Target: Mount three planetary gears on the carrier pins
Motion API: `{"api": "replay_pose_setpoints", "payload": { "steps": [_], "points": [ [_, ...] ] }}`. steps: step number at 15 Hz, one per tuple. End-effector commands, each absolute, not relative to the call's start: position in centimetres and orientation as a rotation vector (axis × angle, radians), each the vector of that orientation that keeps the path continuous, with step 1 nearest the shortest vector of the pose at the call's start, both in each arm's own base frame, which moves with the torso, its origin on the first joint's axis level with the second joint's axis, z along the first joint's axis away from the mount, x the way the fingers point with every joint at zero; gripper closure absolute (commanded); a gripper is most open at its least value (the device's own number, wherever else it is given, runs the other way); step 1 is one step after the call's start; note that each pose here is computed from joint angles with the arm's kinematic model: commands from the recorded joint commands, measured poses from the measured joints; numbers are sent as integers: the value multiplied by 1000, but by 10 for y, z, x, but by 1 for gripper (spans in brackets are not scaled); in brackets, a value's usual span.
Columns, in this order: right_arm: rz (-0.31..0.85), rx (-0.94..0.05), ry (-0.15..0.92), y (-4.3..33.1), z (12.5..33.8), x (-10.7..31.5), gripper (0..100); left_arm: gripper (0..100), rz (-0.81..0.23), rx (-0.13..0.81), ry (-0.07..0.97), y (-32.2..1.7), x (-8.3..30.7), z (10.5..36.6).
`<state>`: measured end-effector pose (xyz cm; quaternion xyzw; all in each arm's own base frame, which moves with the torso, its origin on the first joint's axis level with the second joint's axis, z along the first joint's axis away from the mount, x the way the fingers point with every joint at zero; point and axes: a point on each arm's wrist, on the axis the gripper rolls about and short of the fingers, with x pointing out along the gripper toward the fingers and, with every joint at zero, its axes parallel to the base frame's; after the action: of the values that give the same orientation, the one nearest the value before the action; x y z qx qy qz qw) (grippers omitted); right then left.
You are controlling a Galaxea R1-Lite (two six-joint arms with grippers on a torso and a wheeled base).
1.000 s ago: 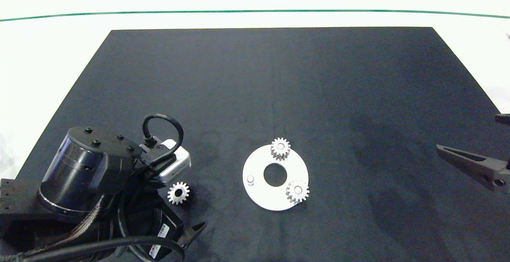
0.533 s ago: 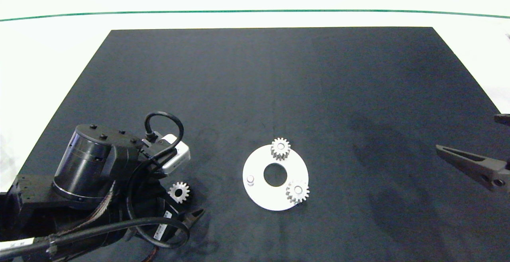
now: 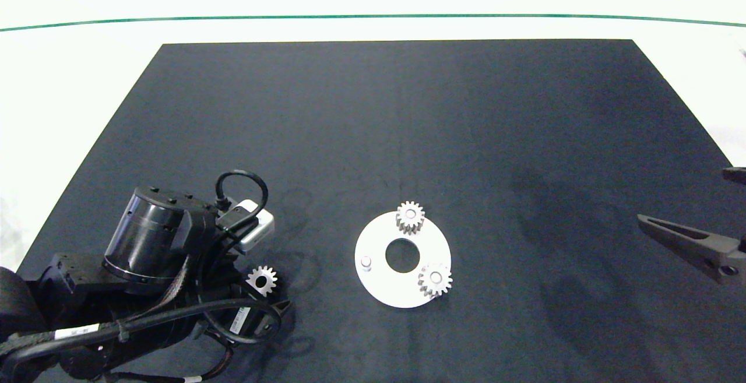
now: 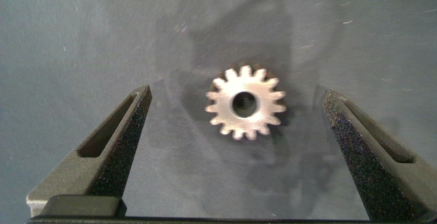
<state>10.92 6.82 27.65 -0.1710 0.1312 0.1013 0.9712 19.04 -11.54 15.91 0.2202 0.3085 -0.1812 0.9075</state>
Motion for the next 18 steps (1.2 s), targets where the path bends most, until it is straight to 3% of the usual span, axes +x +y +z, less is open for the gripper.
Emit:
{"api": "replay_pose_setpoints", "payload": {
  "steps": [1, 5, 11, 18],
  "points": [
    [203, -350, 270, 69, 276, 110, 0, 0, -368, 452, 651, -113, 192, 152],
    [205, -350, 270, 69, 276, 110, 0, 2, -364, 416, 647, -114, 189, 151],
    [204, -330, 241, 70, 278, 112, 0, 14, -358, 365, 609, -117, 190, 149],
    [203, -336, 227, 71, 276, 113, 0, 29, -360, 370, 619, -116, 188, 145]
  ]
}}
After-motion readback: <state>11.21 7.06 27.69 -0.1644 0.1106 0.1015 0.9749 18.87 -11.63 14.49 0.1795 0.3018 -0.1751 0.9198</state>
